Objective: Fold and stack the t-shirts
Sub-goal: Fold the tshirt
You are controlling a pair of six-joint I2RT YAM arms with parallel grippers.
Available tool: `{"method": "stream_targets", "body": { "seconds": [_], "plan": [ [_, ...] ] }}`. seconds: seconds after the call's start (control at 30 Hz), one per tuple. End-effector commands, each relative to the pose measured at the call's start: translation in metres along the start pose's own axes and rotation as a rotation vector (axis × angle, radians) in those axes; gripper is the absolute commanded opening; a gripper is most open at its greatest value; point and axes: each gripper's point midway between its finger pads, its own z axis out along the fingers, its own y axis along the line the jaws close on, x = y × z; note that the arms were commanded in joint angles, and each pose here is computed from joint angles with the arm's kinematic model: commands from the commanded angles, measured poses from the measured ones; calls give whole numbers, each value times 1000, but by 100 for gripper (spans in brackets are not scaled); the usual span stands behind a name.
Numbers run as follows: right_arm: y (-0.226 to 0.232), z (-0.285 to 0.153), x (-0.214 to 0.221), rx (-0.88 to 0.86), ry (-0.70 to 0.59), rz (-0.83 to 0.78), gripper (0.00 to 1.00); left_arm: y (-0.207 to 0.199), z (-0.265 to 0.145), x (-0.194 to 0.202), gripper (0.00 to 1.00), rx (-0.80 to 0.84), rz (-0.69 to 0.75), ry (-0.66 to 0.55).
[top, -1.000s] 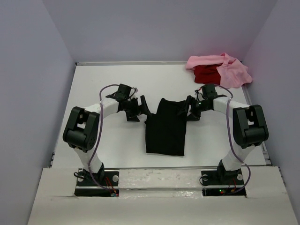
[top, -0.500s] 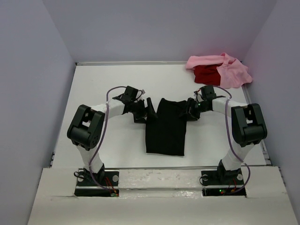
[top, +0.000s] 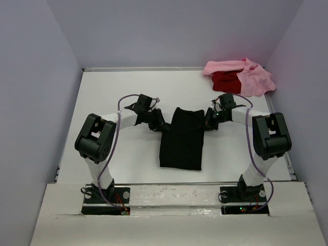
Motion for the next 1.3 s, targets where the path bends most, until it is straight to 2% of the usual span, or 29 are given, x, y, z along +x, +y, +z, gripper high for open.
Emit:
{"method": "stream_targets", "body": {
  "seconds": [0.0,0.2,0.37,0.8,1.27],
  "plan": [
    [10,-2,-1,-33,-11,-32,4,-11,0,-1,23,40,23,1],
    [14,-5,-1,-44,-12,-37,0,-19,1,-1,21,68,30,2],
    [26,-15,-2,-60,-25,-42,0,-32,1,-1,19,99,58,10],
    [45,-43,0,-64,-77,-68,0,-104,-18,-13,18,260,225,-16],
    [49,-70,17,-39,-141,-52,0,-128,-16,7,20,388,304,49]
  ]
}}
